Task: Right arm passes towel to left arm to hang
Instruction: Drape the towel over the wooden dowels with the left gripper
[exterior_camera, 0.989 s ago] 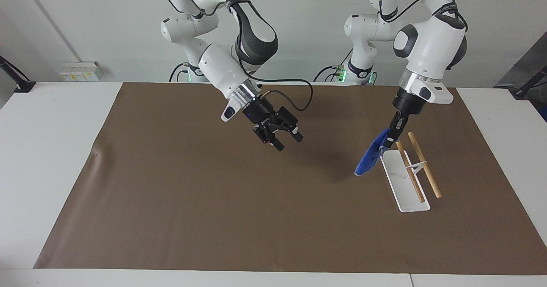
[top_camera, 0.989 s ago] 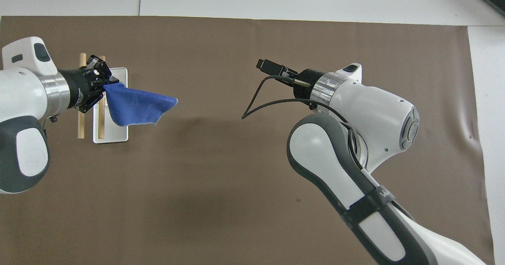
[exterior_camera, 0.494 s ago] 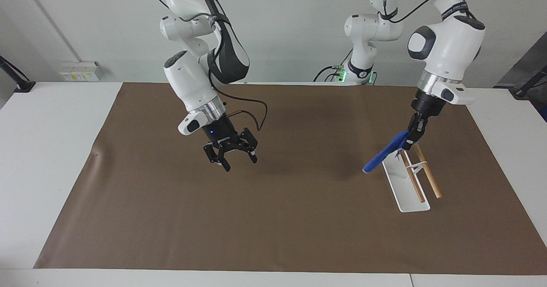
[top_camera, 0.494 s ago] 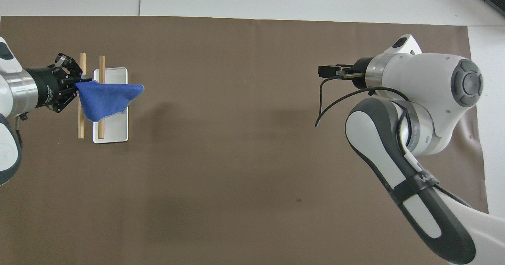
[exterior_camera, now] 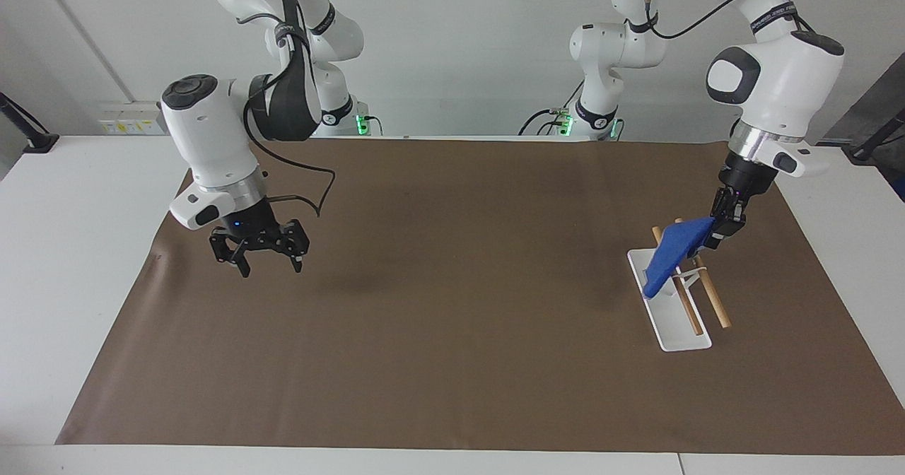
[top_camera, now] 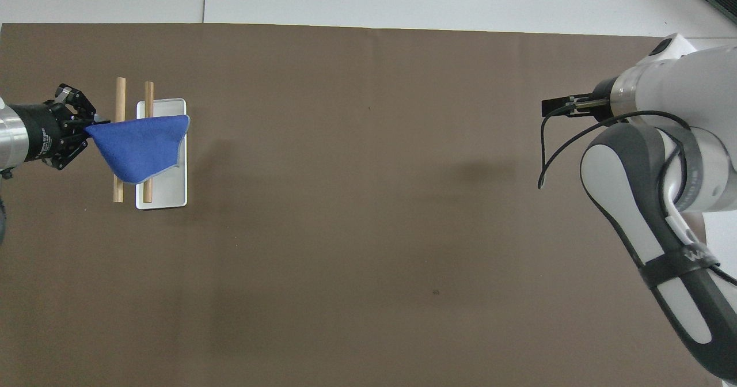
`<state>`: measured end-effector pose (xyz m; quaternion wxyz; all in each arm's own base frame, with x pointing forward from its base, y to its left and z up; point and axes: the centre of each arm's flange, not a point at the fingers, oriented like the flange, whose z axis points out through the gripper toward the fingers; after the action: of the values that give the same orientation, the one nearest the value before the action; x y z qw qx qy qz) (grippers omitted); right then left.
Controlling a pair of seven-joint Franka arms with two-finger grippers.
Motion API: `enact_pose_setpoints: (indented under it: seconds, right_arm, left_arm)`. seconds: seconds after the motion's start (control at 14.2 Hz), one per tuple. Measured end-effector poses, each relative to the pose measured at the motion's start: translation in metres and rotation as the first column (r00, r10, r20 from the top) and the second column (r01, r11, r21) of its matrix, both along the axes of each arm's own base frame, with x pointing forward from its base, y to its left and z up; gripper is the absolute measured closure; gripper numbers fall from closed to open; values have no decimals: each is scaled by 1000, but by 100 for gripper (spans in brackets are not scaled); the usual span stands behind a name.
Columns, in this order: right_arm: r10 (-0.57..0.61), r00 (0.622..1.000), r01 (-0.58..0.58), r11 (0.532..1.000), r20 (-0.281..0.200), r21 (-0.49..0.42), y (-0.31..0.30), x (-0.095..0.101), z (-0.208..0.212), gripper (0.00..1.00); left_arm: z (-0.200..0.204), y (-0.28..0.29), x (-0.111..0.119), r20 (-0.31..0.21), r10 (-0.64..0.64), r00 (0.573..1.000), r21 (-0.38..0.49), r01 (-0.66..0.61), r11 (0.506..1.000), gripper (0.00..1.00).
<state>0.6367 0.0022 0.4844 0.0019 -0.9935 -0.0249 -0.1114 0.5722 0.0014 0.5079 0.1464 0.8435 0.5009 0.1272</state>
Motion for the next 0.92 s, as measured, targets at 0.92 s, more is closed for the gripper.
enact_pose_setpoints:
  seconds: [0.92]
  right_arm:
    - [-161, 967, 165, 986, -196, 6, -38, -85, 129, 0]
  left_arm:
    - [7, 25, -3, -97, -113, 989, 244, 134, 961, 98]
